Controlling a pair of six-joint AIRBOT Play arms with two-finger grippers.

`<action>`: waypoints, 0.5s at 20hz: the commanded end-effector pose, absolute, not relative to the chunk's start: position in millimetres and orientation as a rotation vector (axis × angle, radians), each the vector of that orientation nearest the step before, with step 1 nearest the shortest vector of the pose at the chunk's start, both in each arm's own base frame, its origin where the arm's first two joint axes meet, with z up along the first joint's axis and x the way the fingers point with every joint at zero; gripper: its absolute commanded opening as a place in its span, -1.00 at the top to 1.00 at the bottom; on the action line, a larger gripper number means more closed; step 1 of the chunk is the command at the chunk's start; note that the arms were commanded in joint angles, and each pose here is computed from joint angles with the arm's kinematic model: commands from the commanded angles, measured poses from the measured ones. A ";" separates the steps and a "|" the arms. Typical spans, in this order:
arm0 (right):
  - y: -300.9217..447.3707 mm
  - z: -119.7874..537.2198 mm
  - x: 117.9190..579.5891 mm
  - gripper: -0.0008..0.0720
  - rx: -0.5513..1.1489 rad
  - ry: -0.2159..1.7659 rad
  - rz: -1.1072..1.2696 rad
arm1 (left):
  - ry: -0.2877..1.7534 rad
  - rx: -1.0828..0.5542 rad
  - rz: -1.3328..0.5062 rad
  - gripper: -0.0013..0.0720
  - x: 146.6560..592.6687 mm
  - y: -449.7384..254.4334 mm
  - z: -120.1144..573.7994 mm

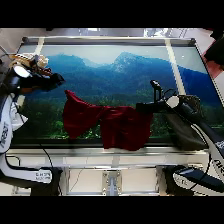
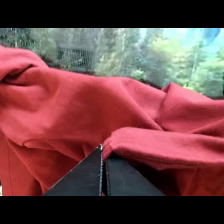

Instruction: Fold the shirts.

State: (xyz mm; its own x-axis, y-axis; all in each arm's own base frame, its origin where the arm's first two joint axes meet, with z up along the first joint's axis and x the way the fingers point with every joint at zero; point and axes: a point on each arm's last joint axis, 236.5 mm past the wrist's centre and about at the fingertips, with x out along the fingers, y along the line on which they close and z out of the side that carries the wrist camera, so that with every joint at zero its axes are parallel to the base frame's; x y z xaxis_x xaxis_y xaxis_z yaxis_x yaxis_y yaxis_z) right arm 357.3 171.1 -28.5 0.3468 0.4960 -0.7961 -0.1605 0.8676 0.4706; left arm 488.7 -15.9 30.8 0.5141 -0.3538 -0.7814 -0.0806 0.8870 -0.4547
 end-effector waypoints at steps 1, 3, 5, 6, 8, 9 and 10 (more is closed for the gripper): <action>171.7 -30.0 360.5 0.94 0.339 1.133 0.435 | 1.044 -0.493 -0.159 -0.69 424.9 -7.5 64.4; 173.0 -29.2 360.6 0.94 0.349 1.132 0.437 | 1.112 -0.603 -0.100 -0.69 369.8 -19.0 44.0; 173.5 -28.5 360.9 0.94 0.353 1.130 0.437 | 1.164 -0.727 -0.029 -0.69 323.0 -32.3 18.8; 173.7 -28.3 361.1 0.94 0.354 1.130 0.438 | 1.191 -0.779 0.006 -0.69 303.0 -37.5 6.5; 173.7 -28.3 361.0 0.94 0.354 1.130 0.438 | 1.252 -0.873 0.074 -0.69 266.7 -47.3 -19.3; 173.7 -28.3 361.0 0.94 0.354 1.130 0.438 | 1.290 -0.914 0.102 -0.69 249.8 -52.4 -33.2; 173.7 -28.3 361.0 0.94 0.351 1.129 0.440 | 1.327 -0.953 0.105 -0.68 236.5 -60.2 -44.2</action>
